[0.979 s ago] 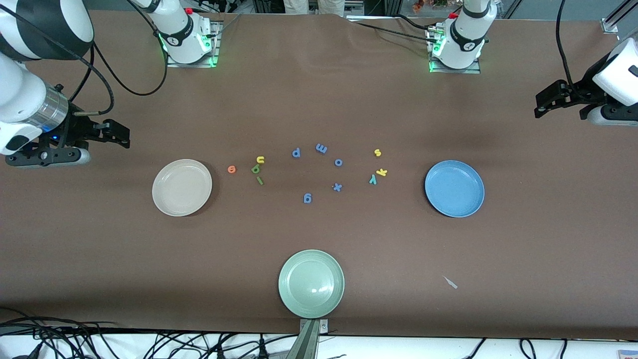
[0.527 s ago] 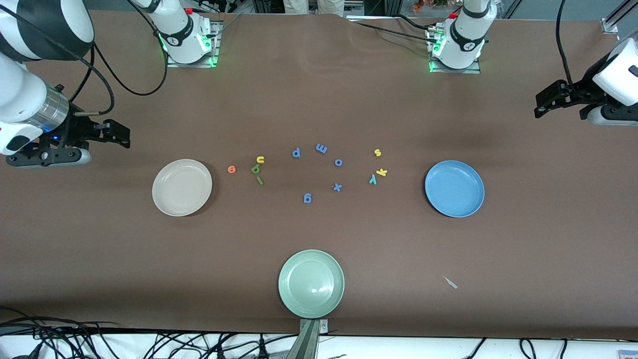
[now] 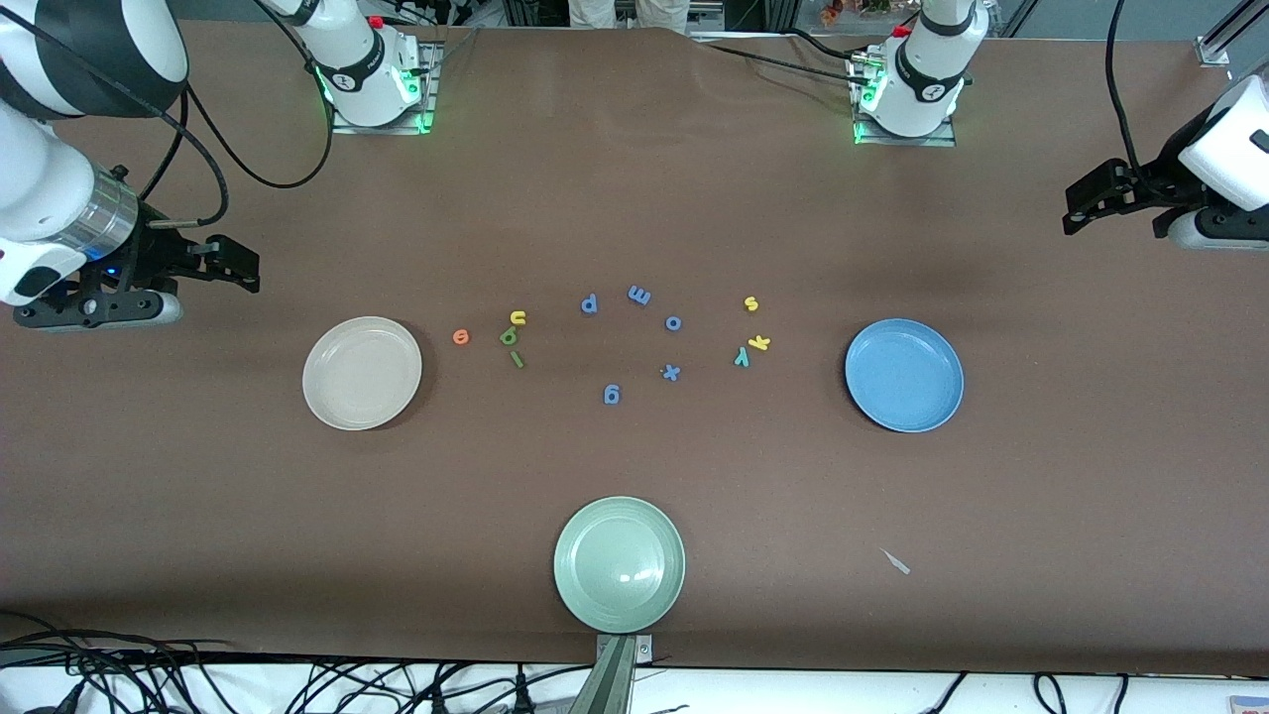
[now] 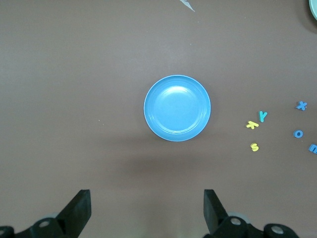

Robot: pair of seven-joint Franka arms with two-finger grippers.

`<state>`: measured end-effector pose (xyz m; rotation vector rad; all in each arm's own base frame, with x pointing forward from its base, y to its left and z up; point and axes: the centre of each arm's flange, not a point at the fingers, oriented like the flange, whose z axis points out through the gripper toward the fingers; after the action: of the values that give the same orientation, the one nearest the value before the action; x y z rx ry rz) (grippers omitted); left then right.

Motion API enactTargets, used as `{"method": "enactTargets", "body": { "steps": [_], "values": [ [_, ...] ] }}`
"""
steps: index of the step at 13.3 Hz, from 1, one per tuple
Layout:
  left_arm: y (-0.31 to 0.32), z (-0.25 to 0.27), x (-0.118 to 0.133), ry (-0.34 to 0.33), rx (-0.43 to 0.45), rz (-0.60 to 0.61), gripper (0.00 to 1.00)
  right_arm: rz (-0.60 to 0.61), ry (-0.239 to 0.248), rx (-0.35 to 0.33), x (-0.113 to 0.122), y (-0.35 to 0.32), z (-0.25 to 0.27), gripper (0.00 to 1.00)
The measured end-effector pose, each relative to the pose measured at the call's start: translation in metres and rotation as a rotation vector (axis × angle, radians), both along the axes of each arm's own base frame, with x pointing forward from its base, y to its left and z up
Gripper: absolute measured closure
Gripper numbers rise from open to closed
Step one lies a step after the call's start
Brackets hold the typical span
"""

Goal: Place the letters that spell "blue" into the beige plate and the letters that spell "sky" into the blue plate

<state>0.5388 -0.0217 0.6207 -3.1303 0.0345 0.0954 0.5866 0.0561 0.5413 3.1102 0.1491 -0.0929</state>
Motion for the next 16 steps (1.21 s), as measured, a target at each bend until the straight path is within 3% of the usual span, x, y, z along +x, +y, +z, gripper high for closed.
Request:
{"method": "enactTargets", "body": {
  "steps": [16],
  "values": [
    [-0.003,-0.0003,0.0,0.001,0.0,-0.006,0.0,0.005,-0.021,0.005,-0.0072,0.0006,-0.0026,0.0]
  ]
}}
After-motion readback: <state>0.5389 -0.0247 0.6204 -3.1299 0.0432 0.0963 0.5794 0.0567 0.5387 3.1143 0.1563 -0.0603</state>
